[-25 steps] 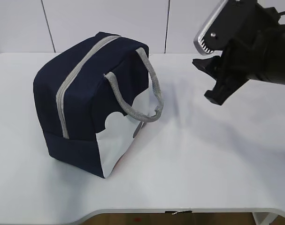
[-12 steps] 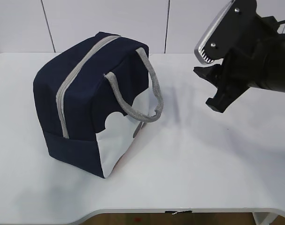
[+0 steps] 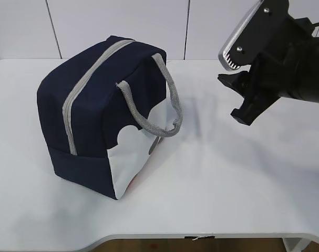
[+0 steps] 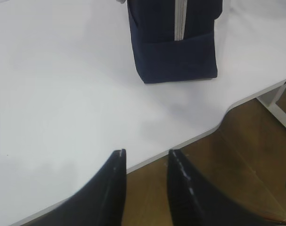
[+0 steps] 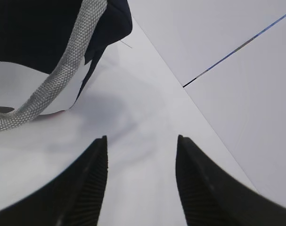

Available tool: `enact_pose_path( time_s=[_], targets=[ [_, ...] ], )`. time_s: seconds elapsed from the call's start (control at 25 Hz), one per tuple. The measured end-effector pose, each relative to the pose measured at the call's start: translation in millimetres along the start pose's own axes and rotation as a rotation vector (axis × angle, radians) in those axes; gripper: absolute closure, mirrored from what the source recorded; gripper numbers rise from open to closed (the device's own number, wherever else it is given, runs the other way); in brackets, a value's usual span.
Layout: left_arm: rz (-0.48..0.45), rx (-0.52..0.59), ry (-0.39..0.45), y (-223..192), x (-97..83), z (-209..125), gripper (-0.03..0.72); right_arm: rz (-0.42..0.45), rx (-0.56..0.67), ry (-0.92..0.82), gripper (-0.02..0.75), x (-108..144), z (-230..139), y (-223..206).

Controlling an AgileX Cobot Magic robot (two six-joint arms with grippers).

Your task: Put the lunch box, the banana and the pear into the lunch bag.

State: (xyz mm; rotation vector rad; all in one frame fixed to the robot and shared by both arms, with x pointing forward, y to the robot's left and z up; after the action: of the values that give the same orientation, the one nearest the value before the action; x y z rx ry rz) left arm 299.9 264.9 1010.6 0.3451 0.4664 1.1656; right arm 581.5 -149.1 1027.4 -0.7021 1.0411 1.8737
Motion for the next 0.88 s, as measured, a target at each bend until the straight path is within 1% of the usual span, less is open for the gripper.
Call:
enact_pose_path(
  time_s=[0.28, 0.36, 0.44, 0.64, 0.76, 0.88],
  targets=[
    [0.000, 0.000, 0.000, 0, 0.0, 0, 0.461, 0.001, 0.000, 0.000, 0.352, 0, 0, 0],
    [0.019, -0.004, 0.011, 0, 1.5, 0, 0.461, 0.004, 0.003, 0.001, 0.352, 2, -1, 0],
    [0.062, -0.012, 0.036, 0, 5.0, 1, 0.461, 0.004, 0.003, 0.001, 0.352, 2, -1, 0],
    [0.210, -0.042, 0.121, 0, 17.0, 3, 0.461, 0.005, 0.004, -0.014, 0.352, 2, -1, 0],
    [0.261, -0.052, 0.150, 1, 21.1, 4, 0.461, 0.006, 0.005, -0.018, 0.352, 2, -2, 0],
    [0.274, -0.055, 0.158, 1, 22.2, 4, 0.462, 0.006, 0.005, -0.018, 0.352, 2, -2, 0]
  ],
)
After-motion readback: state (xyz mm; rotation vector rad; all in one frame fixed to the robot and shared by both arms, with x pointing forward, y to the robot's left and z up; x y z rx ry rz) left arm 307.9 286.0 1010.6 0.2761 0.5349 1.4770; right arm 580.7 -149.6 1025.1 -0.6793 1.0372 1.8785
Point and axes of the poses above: a point on each arm's last joint axis where the gripper is mounted, y pointing back along that axis away from the gripper, x along the wrist's bending axis when the last joint is at zero, z = x × y, the point moved 9 cm from there along -y, pointing out along that axis toward the gripper, and after that the axes turned 14 degrees about y, right-handed, at the moved point
